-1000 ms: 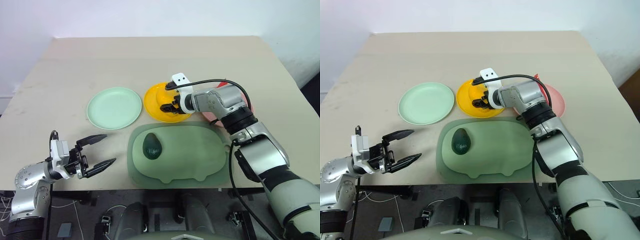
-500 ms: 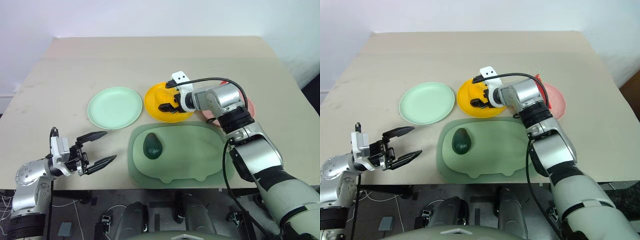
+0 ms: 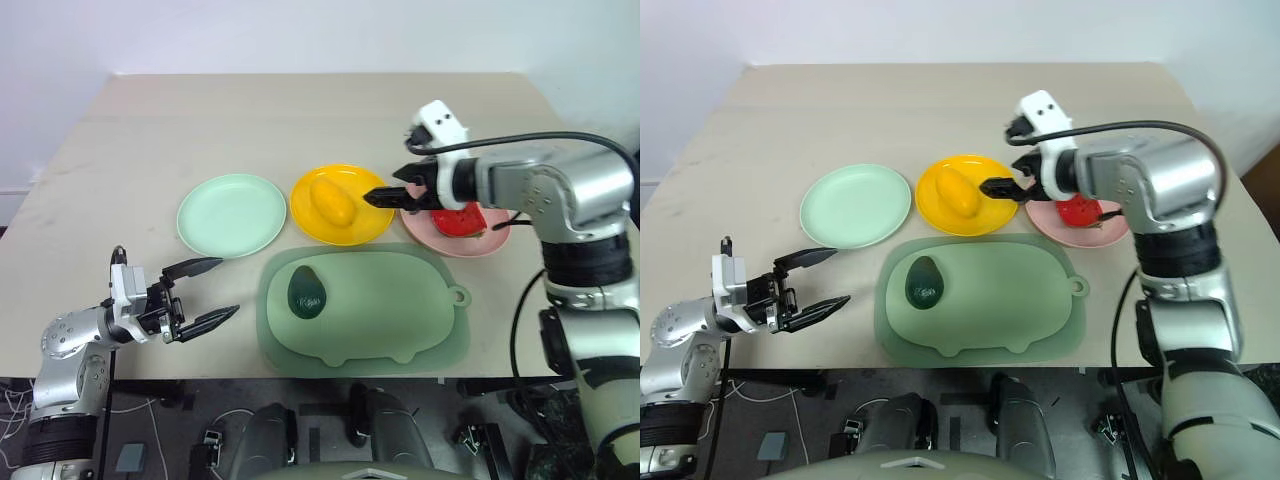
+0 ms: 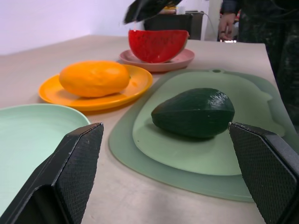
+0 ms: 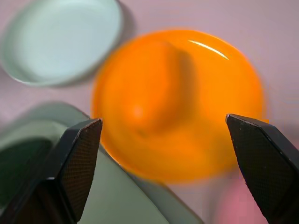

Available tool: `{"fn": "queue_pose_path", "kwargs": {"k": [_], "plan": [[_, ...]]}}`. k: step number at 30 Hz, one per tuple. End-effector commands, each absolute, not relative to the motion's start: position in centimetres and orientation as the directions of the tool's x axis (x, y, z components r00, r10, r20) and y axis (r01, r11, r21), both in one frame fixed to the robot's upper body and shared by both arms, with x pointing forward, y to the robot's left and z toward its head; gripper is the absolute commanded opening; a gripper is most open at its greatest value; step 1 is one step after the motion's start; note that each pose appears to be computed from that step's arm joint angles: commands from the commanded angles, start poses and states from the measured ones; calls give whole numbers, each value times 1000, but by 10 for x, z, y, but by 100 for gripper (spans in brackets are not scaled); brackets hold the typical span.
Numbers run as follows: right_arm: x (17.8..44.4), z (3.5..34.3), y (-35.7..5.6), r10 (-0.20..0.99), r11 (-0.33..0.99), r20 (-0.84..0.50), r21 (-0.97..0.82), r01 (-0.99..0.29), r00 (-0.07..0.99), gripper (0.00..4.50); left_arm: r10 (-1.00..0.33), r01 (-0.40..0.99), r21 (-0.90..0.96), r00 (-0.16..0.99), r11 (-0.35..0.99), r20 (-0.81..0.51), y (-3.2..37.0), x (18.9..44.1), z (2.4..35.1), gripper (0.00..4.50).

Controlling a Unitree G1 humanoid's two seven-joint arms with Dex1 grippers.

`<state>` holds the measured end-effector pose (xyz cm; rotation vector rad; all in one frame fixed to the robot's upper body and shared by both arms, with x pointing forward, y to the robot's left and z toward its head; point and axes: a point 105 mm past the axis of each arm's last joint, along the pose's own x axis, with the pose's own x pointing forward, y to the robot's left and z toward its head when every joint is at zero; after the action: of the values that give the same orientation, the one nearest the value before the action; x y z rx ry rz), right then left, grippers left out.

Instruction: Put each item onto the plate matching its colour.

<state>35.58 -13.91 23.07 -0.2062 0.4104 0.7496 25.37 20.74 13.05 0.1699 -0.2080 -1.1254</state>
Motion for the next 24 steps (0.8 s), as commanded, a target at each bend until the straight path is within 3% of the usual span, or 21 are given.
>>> {"fn": "queue_pose_path", "kwargs": {"k": [1,5,13,17,24], "plan": [[329,248,-166,693,666,-296,-86,-741,657,446,-914,877,256,397,406,87,204,251,137,450],[293,237,-198,753,597,-201,-193,-779,627,446,-922,889,243,377,388,91,198,250,135,450],[259,187,-248,750,561,-245,-256,-787,614,446,-929,896,243,357,371,100,184,253,137,450],[255,168,-261,721,573,-289,-263,-776,630,446,-925,888,258,365,380,103,171,253,140,450],[256,156,-250,718,596,-284,-220,-772,635,446,-852,821,228,510,523,116,131,263,146,450]]}}
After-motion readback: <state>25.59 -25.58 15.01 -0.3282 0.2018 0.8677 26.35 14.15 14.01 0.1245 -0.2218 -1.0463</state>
